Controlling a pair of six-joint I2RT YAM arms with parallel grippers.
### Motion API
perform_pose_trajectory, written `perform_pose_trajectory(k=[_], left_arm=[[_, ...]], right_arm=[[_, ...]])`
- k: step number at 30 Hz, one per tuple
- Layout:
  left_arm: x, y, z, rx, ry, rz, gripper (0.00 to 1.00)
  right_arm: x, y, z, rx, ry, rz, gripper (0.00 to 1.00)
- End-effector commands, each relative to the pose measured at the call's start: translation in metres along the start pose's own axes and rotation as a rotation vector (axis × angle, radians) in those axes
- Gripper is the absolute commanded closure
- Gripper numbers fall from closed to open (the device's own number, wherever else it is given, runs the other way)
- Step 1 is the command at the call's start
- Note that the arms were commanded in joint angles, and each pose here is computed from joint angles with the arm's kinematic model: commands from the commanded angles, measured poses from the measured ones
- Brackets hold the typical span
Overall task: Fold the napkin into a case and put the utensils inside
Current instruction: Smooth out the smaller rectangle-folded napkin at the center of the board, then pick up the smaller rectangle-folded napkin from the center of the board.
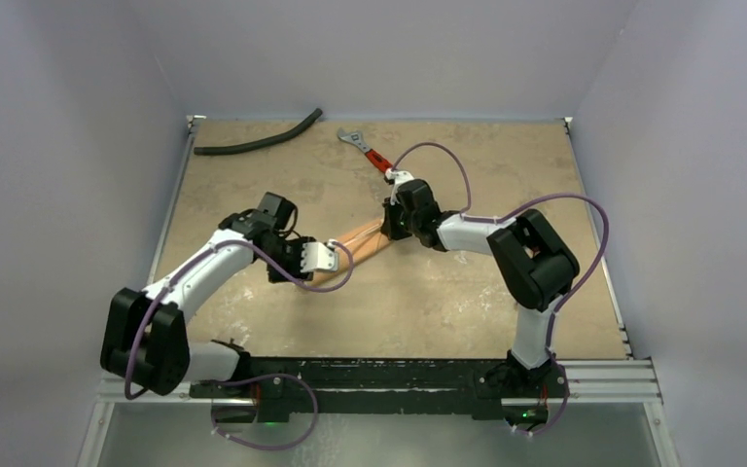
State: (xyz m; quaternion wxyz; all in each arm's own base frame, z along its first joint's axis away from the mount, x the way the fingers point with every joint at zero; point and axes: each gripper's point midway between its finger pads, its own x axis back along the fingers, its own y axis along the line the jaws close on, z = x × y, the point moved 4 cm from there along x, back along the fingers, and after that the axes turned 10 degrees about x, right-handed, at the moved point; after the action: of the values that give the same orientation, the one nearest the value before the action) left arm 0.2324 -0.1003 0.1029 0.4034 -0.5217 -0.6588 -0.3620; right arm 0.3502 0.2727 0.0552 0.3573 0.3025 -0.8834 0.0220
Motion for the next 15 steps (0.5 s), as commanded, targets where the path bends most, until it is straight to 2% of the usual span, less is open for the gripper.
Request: perform_pose_trajectory(k=[1, 4, 7, 10, 11, 12, 15], left_arm=[[0.012, -0.008, 0.012, -0.215, 0.027, 0.011, 0.54], [0.002, -0.012, 0.018, -0.209, 0.012, 0.000, 0.55], [-0.009, -0.005, 0.021, -0.213, -0.017, -0.093, 0.55], [-0.015, -0.002, 0.022, -0.295, -0.048, -0.166, 0.53], [-0.017, -0.001, 0.023, -0.319, -0.059, -0.194, 0.45], [-0.016, 0.001, 0.021, -0.351, -0.069, -0.216, 0.43], [-0.008, 0.004, 0.009, -0.434, -0.137, -0.289, 0.43]], right_arm=[[-0.003, -0.003, -0.005, 0.006, 0.007, 0.055, 1.00], [-0.003, 0.000, -0.007, 0.008, 0.004, 0.050, 1.00], [-0.003, 0.002, -0.006, 0.013, 0.009, 0.048, 1.00], [-0.003, 0.002, -0.006, 0.016, 0.013, 0.045, 1.00], [-0.003, 0.003, -0.007, 0.016, 0.013, 0.043, 1.00], [-0.003, 0.004, -0.007, 0.016, 0.014, 0.041, 1.00], [-0.004, 0.004, -0.006, 0.017, 0.020, 0.040, 1.00]])
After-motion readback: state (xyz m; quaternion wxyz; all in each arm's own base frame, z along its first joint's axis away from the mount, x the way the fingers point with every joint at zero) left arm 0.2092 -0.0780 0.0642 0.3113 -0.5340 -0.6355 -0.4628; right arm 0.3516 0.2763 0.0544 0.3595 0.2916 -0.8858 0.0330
